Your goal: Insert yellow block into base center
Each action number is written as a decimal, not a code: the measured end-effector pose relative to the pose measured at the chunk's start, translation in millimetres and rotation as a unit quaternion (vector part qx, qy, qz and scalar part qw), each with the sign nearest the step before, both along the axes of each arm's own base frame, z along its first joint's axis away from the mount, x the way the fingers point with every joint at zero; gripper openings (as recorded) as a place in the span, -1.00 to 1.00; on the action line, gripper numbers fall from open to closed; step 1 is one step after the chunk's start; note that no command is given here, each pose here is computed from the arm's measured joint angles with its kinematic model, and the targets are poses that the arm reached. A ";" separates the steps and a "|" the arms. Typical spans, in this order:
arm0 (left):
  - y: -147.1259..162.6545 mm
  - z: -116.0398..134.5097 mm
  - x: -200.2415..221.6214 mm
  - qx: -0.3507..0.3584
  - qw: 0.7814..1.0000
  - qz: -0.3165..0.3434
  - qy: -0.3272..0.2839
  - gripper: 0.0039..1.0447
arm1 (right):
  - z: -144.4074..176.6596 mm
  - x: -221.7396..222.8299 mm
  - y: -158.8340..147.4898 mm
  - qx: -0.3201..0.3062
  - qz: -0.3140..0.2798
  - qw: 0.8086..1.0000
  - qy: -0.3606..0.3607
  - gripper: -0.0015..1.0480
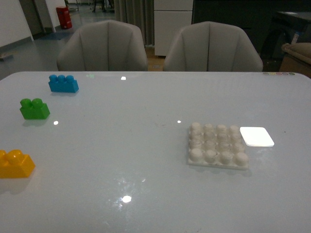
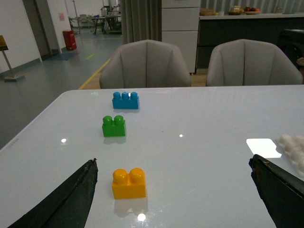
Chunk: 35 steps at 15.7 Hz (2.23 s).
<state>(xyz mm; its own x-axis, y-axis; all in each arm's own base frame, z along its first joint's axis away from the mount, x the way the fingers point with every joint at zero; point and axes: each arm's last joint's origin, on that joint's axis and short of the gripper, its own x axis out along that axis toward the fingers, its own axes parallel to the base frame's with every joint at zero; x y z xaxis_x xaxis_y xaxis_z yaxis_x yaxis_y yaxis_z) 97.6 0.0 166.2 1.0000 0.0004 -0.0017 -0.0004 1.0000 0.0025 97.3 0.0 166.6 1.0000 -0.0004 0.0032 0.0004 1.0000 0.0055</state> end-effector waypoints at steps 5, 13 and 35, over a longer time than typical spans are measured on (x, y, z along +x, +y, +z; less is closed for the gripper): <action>0.0 0.1 0.0 0.000 1.000 0.000 0.000 0.88 | 0.0 0.0 0.0 0.000 0.000 1.000 0.000 0.88; 0.0 0.0 0.0 0.000 1.000 0.000 0.000 0.88 | 0.0 0.0 0.0 0.000 0.000 1.000 0.000 0.88; 0.0 0.1 0.0 0.000 1.000 0.000 0.000 0.88 | 101.8 210.9 -17.0 -0.015 -0.057 0.988 0.144 0.88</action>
<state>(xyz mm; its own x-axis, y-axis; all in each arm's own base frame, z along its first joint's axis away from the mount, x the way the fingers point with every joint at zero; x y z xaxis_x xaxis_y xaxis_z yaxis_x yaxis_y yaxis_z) 97.6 0.0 166.3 1.0000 0.0004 -0.0013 -0.0004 1.0000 0.0021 308.2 -17.0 268.4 0.9527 -0.1164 -0.2806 0.1092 0.9932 -0.0411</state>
